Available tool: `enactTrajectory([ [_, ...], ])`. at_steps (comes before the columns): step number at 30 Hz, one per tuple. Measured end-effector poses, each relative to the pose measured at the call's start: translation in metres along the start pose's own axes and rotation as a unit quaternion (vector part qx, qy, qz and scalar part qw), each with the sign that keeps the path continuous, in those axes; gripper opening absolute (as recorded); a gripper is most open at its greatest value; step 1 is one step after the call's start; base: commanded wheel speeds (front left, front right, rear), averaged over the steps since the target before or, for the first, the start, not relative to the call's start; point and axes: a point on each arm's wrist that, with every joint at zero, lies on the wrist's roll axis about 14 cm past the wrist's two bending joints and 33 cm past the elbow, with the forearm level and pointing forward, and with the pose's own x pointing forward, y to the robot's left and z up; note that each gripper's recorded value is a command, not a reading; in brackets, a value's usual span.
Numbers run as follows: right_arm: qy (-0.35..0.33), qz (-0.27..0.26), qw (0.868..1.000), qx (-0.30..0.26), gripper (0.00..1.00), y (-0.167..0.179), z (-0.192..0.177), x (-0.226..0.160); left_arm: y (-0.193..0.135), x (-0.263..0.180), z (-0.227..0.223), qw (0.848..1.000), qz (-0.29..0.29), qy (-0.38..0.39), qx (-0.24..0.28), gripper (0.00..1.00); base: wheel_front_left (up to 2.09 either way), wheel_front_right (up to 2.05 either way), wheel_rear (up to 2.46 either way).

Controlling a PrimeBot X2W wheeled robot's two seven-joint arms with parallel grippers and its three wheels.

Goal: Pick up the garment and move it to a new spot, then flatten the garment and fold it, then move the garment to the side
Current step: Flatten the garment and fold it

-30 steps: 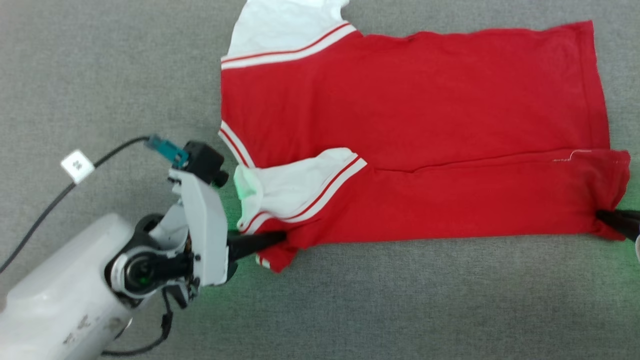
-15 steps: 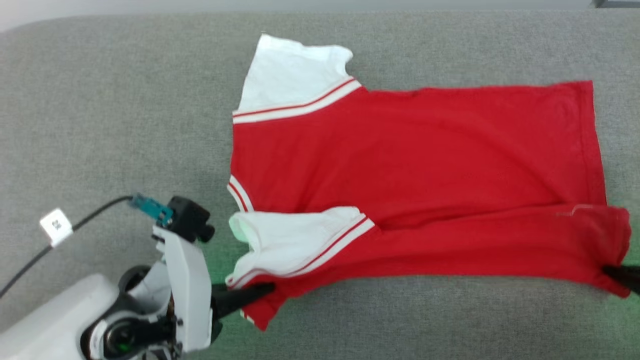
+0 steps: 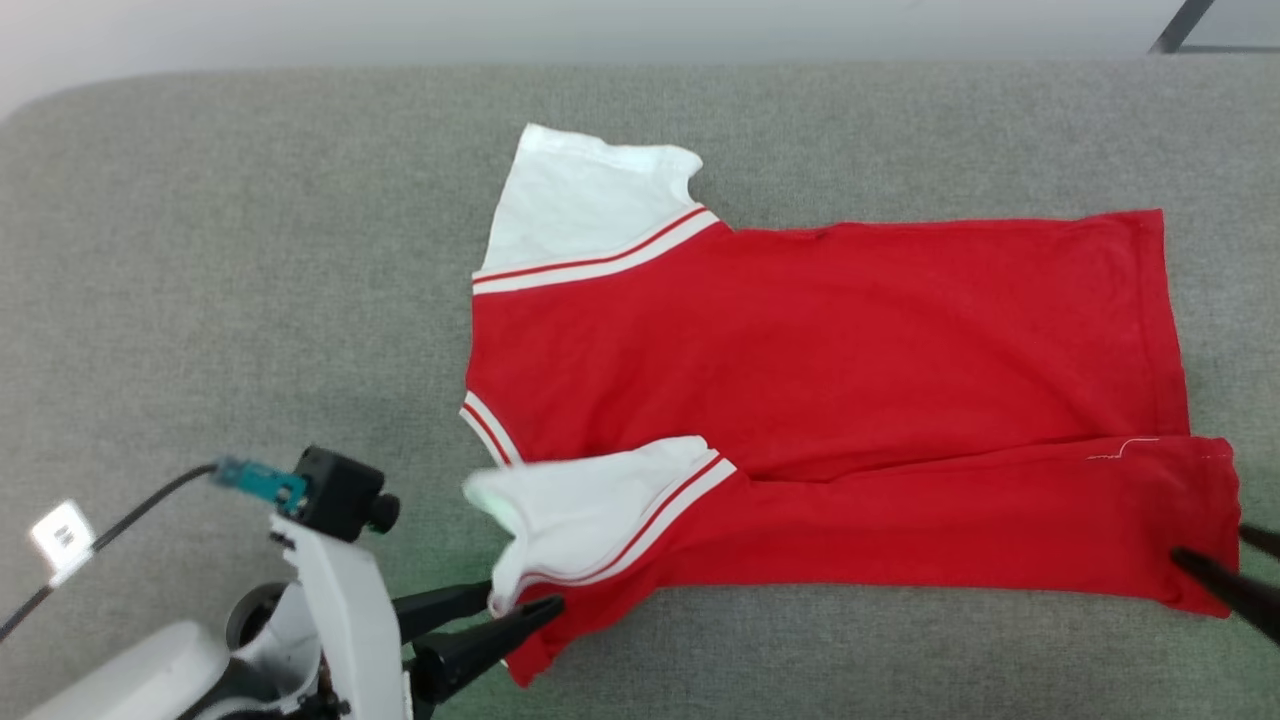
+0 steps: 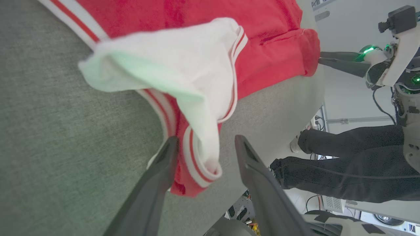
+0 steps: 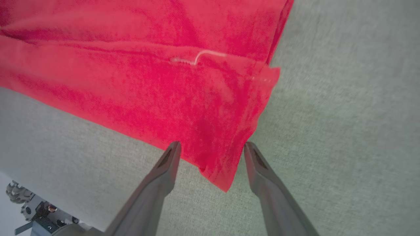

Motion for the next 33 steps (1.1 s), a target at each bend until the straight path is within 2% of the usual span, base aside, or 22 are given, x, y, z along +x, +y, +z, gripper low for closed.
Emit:
enactTrajectory([
  [5,-0.08,-0.015,0.997,0.013,1.0,-0.005,0.028,-0.018,-0.009,-0.012,0.015,0.996,-0.01,-0.091,-0.011,1.0,0.0,0.0,0.0],
  [10,-0.193,-0.039,0.98,0.005,1.0,-0.007,0.067,-0.028,0.012,-0.036,0.053,0.968,0.045,-0.247,0.003,1.0,0.0,0.0,0.0],
  [12,-0.233,-0.047,0.971,0.001,1.0,-0.006,0.08,-0.027,0.022,-0.045,0.062,0.952,0.068,-0.3,-0.009,1.0,0.0,0.0,0.0],
  [15,-0.295,-0.051,0.954,0.007,1.0,-0.001,0.098,-0.025,0.045,-0.059,0.071,0.929,0.125,-0.346,0.021,1.0,0.0,0.0,0.0],
  [21,-0.399,-0.065,0.915,0.008,1.0,0.004,0.12,-0.027,0.063,-0.064,0.091,0.901,0.165,-0.398,0.046,1.0,0.0,0.0,0.0],
  [25,-0.455,-0.067,0.888,0.006,1.0,0.01,0.131,-0.032,0.061,-0.08,0.147,0.865,0.173,-0.461,0.097,1.0,0.0,0.0,0.0],
  [28,-0.492,-0.076,0.867,0.008,1.0,0.009,0.138,-0.038,0.056,-0.084,0.185,0.845,0.173,-0.486,0.141,1.0,0.0,0.0,0.0],
  [30,-0.51,-0.076,0.857,0.011,1.0,0.011,0.139,-0.039,0.051,-0.079,0.209,0.842,0.17,-0.482,0.175,1.0,0.0,0.0,0.0],
  [33,-0.521,-0.074,0.85,0.021,1.0,0.012,0.135,-0.034,0.042,-0.064,0.245,0.844,0.168,-0.455,0.229,1.0,0.0,0.0,0.0],
])
